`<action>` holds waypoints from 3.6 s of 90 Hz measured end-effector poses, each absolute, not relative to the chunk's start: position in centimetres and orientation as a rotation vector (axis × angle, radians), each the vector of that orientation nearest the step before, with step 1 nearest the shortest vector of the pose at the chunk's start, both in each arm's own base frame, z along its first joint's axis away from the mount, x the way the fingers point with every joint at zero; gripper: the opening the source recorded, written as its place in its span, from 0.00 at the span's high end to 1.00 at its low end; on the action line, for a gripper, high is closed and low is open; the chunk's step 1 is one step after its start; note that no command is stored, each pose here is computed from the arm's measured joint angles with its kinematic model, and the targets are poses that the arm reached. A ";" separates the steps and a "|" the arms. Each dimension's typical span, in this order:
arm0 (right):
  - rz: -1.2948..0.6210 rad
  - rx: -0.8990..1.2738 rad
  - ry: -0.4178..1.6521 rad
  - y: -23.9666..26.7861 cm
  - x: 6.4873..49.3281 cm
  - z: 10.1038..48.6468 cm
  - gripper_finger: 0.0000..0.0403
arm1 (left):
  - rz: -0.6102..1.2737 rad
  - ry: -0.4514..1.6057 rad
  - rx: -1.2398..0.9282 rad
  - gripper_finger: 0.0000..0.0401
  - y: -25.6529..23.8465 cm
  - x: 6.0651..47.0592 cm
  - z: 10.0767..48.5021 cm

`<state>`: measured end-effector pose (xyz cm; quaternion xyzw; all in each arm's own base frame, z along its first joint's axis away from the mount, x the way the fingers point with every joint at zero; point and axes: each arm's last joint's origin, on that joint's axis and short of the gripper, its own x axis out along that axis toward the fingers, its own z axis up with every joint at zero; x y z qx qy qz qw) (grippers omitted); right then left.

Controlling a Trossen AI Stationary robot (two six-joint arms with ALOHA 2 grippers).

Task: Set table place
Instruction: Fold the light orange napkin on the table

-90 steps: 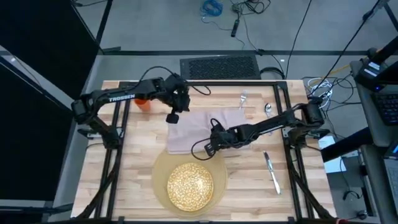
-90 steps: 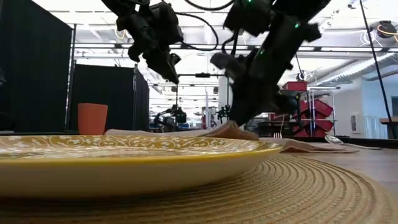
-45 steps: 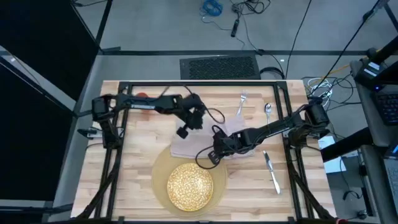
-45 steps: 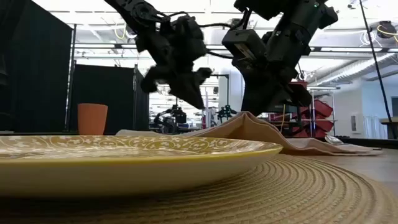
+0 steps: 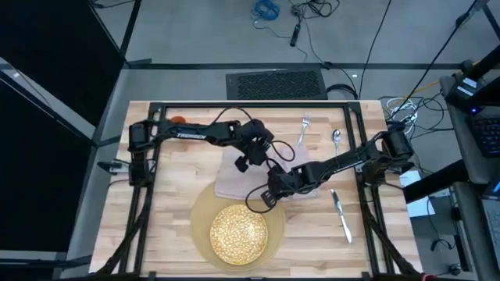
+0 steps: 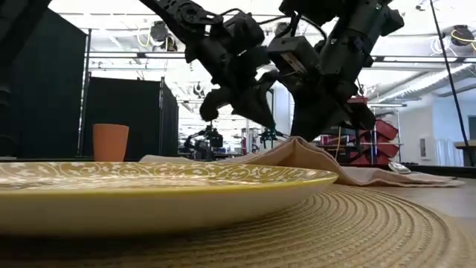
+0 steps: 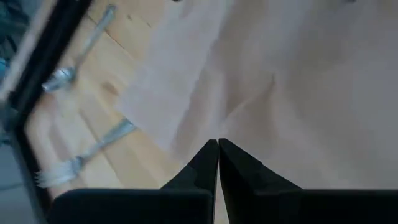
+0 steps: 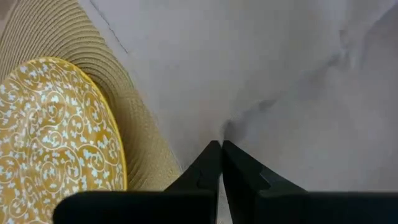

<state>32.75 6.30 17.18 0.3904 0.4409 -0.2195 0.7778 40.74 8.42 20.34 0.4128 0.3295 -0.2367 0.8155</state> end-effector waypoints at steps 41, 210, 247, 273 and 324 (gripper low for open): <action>-0.461 0.866 0.967 6.4 32.7 17.2 1.00 | -0.231 0.807 0.834 1.00 8.9 43.3 15.8; -0.451 0.881 0.988 5.8 32.8 17.1 1.00 | -0.189 0.690 0.727 0.78 5.8 44.1 18.3; -0.404 0.934 1.063 6.1 32.5 16.8 1.00 | -0.376 0.776 0.849 0.78 5.6 45.7 16.8; -0.395 0.903 1.050 6.0 32.5 17.2 1.00 | -0.530 0.948 0.899 0.78 5.2 44.5 16.2; -0.338 0.883 1.076 6.3 32.5 17.2 1.00 | -0.314 0.942 0.959 0.78 7.0 45.3 17.3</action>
